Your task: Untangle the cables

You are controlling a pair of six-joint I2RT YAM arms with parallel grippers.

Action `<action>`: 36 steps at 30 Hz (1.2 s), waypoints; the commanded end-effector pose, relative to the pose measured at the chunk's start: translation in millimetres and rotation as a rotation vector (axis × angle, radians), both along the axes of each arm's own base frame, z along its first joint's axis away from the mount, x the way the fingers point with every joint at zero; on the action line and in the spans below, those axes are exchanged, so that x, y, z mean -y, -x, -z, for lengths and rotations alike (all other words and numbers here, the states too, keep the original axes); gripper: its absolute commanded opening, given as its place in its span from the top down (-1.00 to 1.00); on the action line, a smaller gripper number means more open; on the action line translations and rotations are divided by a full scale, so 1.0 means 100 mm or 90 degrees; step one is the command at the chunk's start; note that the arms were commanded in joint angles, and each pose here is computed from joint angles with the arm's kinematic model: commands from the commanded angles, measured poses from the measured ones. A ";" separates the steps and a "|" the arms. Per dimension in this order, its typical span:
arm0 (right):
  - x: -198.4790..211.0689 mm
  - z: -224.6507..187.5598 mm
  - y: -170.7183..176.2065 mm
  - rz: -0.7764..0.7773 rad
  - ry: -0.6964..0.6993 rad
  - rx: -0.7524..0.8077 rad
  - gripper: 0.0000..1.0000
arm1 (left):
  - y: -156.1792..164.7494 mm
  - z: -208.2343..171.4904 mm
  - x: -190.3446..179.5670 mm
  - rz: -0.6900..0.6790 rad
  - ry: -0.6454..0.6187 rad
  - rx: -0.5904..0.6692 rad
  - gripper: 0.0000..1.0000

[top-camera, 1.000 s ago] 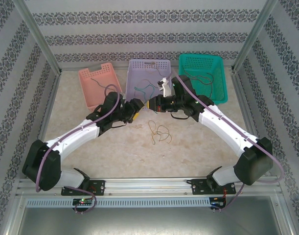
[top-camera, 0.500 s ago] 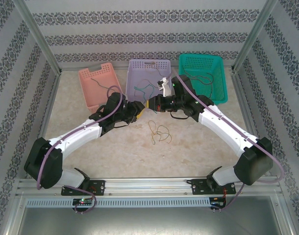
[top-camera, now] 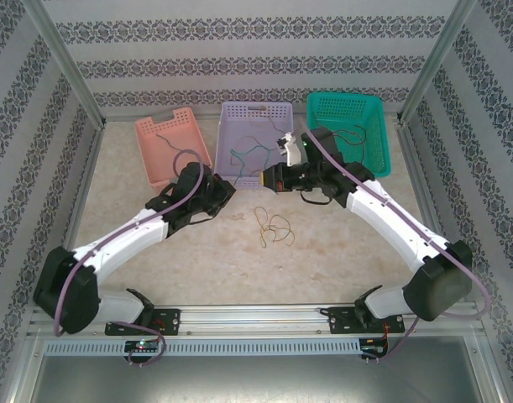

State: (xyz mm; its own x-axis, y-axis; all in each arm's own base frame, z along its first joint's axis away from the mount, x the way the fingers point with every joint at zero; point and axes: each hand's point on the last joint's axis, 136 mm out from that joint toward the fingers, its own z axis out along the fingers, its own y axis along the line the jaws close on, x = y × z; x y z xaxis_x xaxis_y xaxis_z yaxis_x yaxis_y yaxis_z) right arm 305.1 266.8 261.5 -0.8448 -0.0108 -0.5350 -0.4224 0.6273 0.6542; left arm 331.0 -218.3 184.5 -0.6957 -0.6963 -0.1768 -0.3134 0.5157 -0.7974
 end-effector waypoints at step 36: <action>1.51 0.59 -0.22 0.062 0.468 0.277 1.00 | -0.11 -1.53 -2.58 -0.348 -0.070 0.138 1.00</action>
State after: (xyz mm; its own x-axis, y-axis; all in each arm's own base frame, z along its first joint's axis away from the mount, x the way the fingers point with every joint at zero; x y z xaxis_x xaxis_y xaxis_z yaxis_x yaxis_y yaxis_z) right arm 332.5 157.3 220.8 -0.5035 -0.3984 -0.7667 -0.5741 0.8174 -0.0478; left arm 339.5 -18.0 313.7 -0.3845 -0.8899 -0.2454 -0.3551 0.3880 -0.8505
